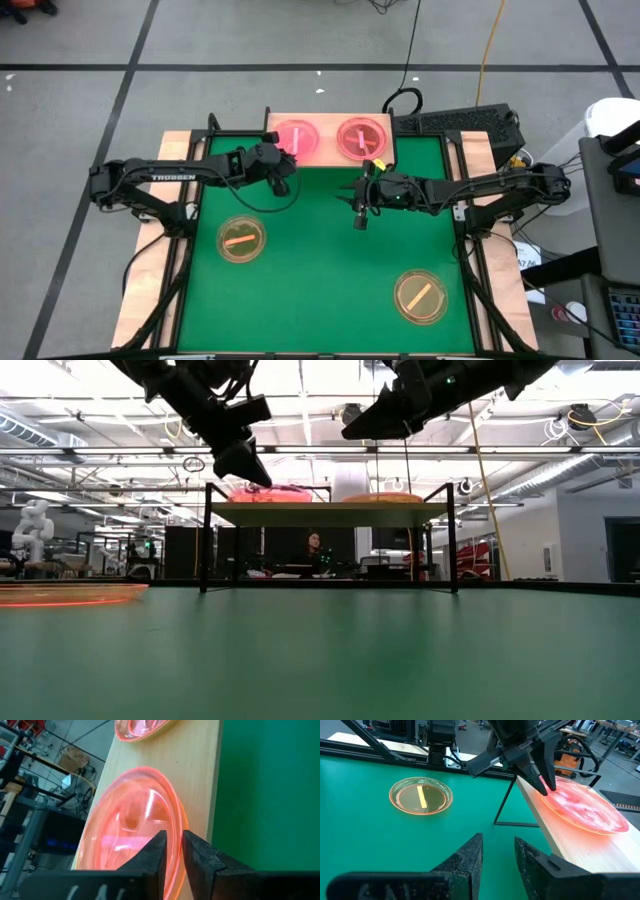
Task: Place and stack plates onto a shelf
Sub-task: Stack the pink plate on top of the orange plate on the shelf, then stack the orange plate on top of the pink plate on the shelf
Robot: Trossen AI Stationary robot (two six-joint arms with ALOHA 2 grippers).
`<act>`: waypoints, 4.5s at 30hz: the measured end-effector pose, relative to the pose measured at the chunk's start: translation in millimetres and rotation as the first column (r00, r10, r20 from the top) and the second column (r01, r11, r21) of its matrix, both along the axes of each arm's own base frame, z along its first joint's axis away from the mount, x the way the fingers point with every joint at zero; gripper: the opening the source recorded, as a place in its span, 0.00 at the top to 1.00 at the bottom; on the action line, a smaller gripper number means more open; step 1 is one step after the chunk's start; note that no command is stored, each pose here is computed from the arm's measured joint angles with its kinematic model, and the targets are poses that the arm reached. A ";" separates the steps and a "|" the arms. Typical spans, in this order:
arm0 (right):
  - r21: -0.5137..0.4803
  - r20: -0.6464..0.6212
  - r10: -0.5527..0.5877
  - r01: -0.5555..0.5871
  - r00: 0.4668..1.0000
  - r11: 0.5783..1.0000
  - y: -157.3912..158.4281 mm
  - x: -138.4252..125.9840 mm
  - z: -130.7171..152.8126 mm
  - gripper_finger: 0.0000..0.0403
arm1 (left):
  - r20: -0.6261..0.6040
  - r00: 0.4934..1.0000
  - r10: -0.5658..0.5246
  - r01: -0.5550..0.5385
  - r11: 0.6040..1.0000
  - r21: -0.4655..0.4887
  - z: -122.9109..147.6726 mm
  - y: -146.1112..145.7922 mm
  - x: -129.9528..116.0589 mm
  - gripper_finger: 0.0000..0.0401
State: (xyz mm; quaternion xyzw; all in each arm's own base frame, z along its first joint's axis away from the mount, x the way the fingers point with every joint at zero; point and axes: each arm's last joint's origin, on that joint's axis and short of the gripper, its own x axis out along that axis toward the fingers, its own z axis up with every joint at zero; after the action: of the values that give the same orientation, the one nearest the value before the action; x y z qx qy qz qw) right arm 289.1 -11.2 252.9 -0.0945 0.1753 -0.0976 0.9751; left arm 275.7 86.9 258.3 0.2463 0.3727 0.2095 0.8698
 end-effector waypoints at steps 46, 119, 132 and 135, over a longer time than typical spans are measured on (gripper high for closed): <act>0.541 -0.384 0.217 0.028 0.897 0.840 34.5 -73.2 -0.3 0.76 | 0.665 0.736 -0.127 0.301 0.941 -0.154 0.6 -113.7 -90.3 0.82; 0.637 -0.647 0.381 0.192 0.661 0.747 58.3 -139.7 -128.1 0.76 | 0.688 0.722 -0.080 0.290 0.937 -0.196 -3.7 -110.9 -90.7 0.82; 0.677 -0.600 0.429 0.142 0.676 0.722 59.3 -140.9 -133.4 0.97 | 0.682 0.727 -0.079 0.288 0.937 -0.199 -4.6 -110.9 -90.7 0.82; 0.694 -0.564 0.443 0.111 0.697 0.711 60.0 -138.6 -130.7 0.98 | 0.682 0.727 -0.079 0.289 0.936 -0.200 -4.6 -110.9 -90.7 0.82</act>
State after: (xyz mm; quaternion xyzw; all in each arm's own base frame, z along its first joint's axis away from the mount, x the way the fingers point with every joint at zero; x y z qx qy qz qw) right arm 150.5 48.8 122.1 0.2242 0.5421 0.1134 0.8018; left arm 184.9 -24.0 253.7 0.0602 0.0389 0.1377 0.9879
